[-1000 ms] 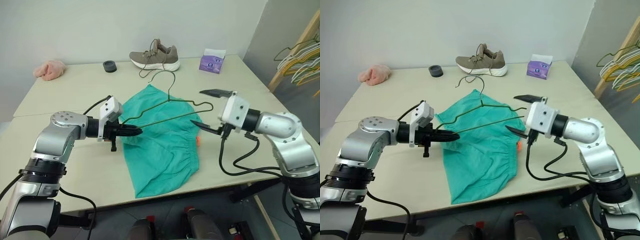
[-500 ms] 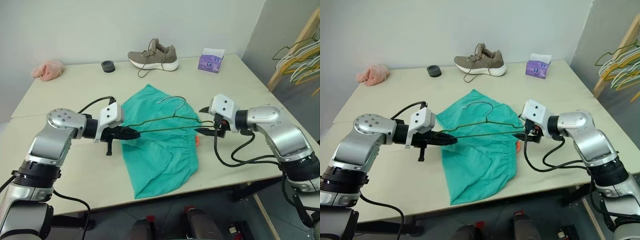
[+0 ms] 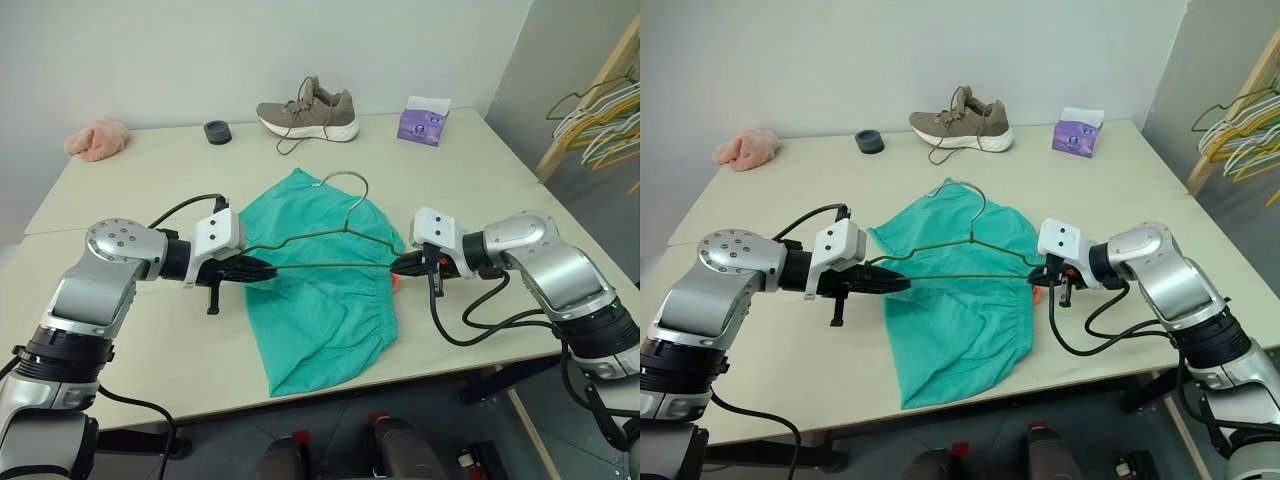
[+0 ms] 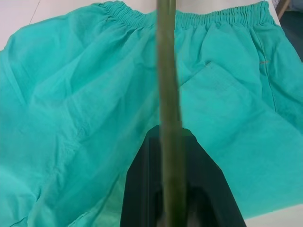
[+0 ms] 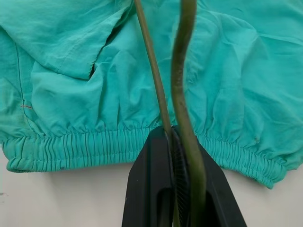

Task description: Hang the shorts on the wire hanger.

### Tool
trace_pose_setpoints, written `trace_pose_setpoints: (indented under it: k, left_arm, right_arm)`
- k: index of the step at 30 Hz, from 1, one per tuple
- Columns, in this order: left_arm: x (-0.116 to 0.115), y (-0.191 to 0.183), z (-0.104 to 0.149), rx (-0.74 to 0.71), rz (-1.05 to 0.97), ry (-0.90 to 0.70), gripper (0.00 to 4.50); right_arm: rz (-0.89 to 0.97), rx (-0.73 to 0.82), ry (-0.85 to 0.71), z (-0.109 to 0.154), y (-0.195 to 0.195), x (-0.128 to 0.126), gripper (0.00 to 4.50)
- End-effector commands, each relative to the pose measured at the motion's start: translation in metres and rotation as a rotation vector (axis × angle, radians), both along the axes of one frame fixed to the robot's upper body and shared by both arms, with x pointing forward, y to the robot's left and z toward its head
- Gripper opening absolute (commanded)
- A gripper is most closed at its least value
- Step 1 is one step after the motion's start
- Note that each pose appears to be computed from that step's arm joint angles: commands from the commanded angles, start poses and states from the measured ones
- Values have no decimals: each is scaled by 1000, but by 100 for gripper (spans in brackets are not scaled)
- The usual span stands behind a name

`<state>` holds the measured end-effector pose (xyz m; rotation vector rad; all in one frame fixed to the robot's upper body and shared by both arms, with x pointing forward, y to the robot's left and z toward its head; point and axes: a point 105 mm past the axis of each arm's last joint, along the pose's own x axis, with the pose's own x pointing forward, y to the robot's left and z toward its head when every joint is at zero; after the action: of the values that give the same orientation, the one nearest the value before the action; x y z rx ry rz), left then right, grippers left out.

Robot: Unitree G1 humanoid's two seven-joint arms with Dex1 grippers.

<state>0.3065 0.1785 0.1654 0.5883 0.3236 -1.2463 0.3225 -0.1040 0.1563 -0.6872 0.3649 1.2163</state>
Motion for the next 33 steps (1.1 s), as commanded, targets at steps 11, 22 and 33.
trace_pose_setpoints:
  k: [11,22,33]
  left_arm:
    - [49,14,53,-345,271,-231,256]
    - [37,33,21,-246,277,-169,256]
    - [30,17,-2,-198,180,-112,256]
  right_arm:
    - [-112,63,23,7,-25,-19,0]
    - [-519,174,231,-25,-102,-55,0]
    - [-814,303,493,-69,-135,-109,0]
